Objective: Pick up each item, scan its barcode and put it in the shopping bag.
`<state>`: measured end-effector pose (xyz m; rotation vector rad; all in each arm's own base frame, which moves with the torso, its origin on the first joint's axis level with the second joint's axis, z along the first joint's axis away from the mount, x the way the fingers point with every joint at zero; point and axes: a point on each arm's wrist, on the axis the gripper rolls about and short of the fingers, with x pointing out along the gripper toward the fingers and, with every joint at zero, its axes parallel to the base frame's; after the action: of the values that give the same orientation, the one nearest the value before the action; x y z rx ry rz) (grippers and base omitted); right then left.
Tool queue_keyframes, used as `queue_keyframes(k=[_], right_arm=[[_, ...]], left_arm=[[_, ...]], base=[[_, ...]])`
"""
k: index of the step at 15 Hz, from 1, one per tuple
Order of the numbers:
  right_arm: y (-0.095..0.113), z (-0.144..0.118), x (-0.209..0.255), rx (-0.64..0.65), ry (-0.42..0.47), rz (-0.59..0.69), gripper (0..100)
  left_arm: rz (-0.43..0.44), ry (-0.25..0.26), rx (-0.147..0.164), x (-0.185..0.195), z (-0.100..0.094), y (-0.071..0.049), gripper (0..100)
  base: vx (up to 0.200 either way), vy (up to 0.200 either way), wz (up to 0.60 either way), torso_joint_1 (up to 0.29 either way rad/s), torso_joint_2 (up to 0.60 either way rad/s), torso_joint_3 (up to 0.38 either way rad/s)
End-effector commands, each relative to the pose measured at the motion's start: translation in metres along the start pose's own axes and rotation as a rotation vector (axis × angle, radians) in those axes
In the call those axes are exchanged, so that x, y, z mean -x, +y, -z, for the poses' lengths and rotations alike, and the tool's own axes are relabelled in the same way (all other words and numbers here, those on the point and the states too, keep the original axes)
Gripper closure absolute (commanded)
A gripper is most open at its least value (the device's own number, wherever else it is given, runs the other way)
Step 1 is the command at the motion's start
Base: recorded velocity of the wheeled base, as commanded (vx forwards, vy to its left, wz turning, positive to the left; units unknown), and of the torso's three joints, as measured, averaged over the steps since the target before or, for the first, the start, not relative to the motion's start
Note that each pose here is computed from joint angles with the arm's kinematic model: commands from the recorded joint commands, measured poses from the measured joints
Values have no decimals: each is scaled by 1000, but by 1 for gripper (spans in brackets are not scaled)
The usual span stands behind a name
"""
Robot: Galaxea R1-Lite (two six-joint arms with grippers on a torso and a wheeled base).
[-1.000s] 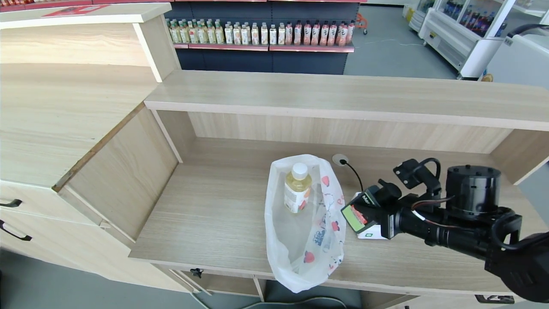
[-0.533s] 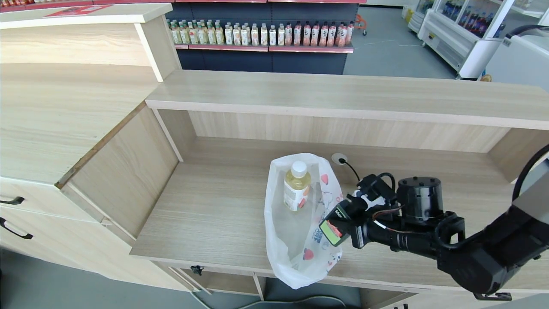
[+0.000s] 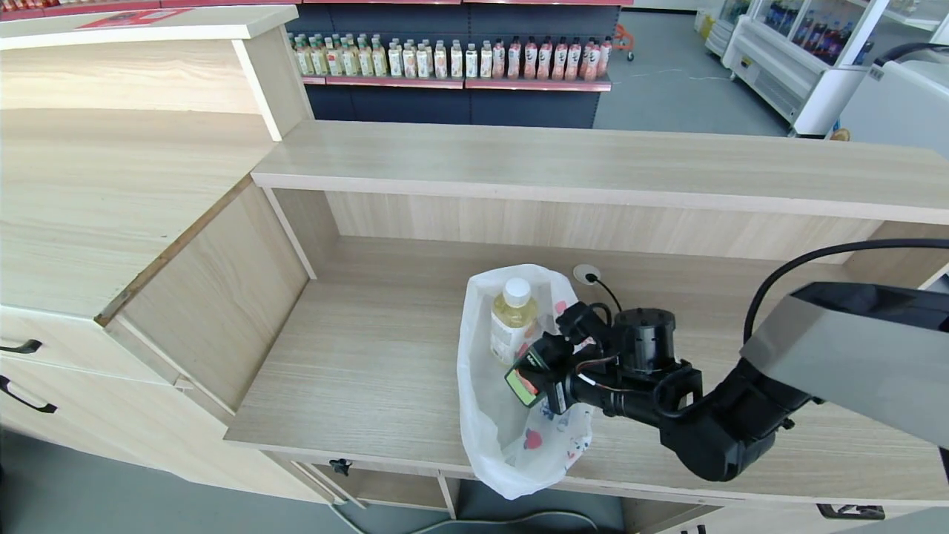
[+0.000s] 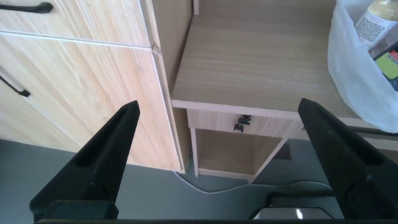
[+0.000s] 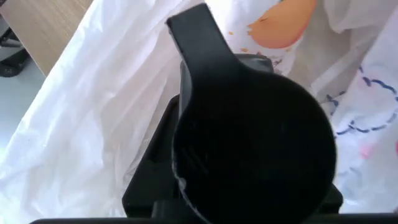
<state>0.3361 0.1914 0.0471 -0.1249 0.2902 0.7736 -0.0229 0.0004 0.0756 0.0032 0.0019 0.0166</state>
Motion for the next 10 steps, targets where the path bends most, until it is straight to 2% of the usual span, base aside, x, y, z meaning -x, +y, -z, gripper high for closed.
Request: queue_keyframes(k=[1, 2, 3, 7, 10], right_arm=[[4, 14, -13, 19, 34, -16, 100], [5, 18, -15, 64, 45, -23, 100], [7, 19, -15, 76, 50, -28, 0], [11, 12, -16, 65, 21, -45, 0], [16, -22, 0, -17, -63, -89, 0]], left_arm=[[0, 0, 0, 0, 0, 0, 0], [0, 0, 0, 0, 0, 0, 0], [0, 0, 0, 0, 0, 0, 0], [0, 0, 0, 0, 0, 0, 0], [0, 0, 0, 0, 0, 0, 0]], base=[[0, 0, 0, 0, 0, 0], [0, 0, 0, 0, 0, 0], [0, 0, 0, 0, 0, 0], [0, 0, 0, 0, 0, 0], [0, 0, 0, 0, 0, 0]])
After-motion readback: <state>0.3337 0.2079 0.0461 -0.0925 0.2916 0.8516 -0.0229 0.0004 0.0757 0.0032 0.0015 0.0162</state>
